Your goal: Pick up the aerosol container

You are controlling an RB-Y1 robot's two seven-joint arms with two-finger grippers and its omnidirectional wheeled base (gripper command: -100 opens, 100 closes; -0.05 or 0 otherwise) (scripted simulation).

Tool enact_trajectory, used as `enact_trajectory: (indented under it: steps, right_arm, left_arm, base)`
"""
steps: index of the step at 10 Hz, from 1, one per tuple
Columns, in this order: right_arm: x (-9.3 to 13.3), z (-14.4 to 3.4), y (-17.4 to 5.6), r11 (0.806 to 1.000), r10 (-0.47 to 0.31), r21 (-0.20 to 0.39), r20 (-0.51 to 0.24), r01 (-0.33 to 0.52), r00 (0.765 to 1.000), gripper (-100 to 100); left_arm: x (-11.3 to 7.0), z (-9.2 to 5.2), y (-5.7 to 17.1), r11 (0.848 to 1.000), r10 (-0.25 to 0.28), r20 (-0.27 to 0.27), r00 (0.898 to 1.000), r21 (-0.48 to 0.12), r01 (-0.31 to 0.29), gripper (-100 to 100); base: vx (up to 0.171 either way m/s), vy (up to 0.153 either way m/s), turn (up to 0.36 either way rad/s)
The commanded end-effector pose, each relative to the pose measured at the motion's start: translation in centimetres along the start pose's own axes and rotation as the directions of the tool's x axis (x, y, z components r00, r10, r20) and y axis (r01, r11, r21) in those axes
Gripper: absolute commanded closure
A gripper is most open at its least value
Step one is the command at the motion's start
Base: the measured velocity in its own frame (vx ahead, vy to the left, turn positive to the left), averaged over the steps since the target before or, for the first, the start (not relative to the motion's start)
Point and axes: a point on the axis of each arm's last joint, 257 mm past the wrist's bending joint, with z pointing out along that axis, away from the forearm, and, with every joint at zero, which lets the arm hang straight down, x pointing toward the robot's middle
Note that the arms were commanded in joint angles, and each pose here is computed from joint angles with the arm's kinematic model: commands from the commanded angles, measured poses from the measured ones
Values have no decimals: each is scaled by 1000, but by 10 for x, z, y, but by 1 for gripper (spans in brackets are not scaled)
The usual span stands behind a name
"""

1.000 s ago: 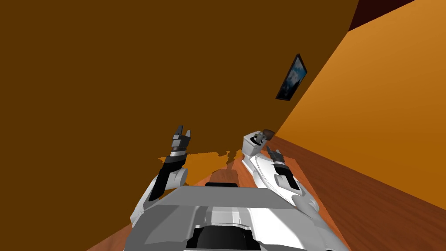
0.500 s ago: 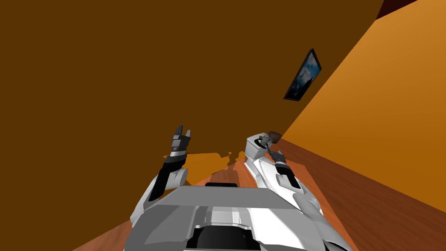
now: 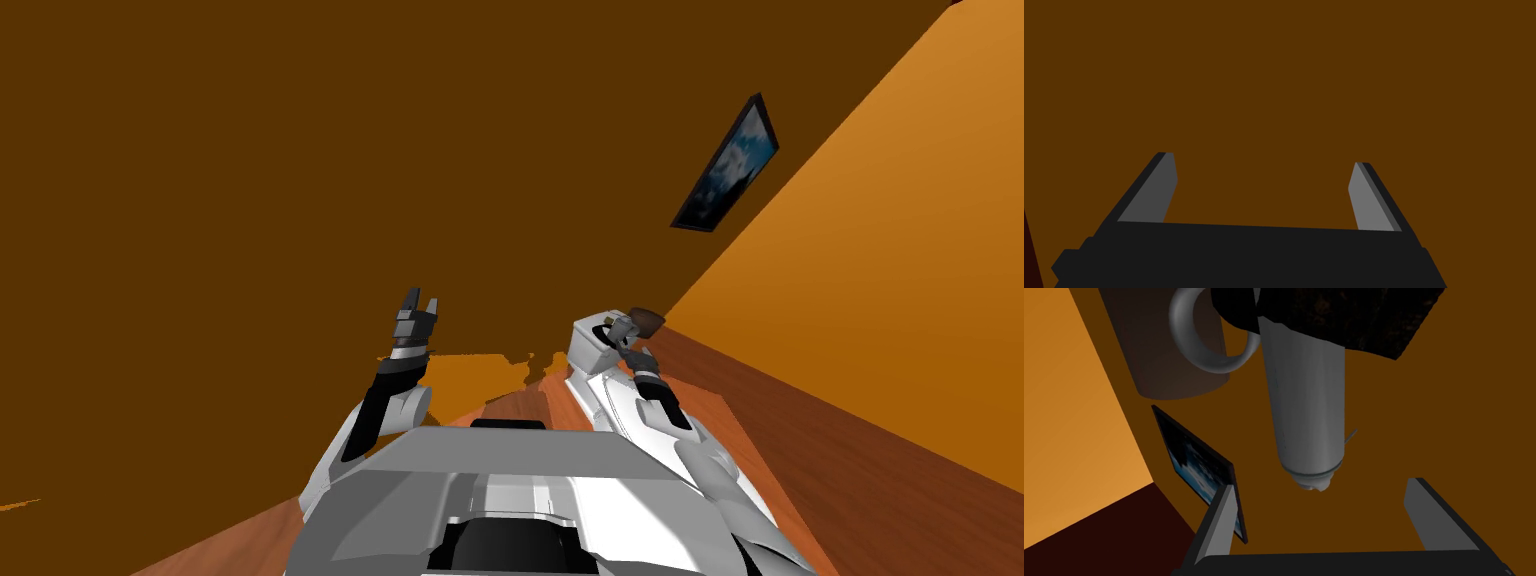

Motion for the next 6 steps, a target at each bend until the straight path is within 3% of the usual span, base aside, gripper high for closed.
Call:
enact_trajectory:
  steps: [1, 4, 5, 6]
  right_arm:
    - [5, 4, -7, 998, -59, 10, -21, 59, 998, -100]
    - [8, 9, -19, 990, -135, 22, -47, 136, 990, -100]
    - [6, 8, -17, 993, -119, 19, -41, 120, 992, -100]
    - [7, 9, -17, 992, -123, 20, -43, 124, 991, 0]
  left_arm:
    - [0, 0, 0, 1000, 0, 0, 1000, 0, 0, 0]
    - [0, 0, 0, 1000, 0, 0, 1000, 0, 0, 0]
    - [0, 0, 0, 1000, 0, 0, 1000, 0, 0, 0]
    - [0, 0, 0, 1000, 0, 0, 1000, 0, 0, 0]
  base:
    - [71, -27, 146]
    - [75, -54, 102]
    - [32, -33, 17]
    - [6, -6, -1]
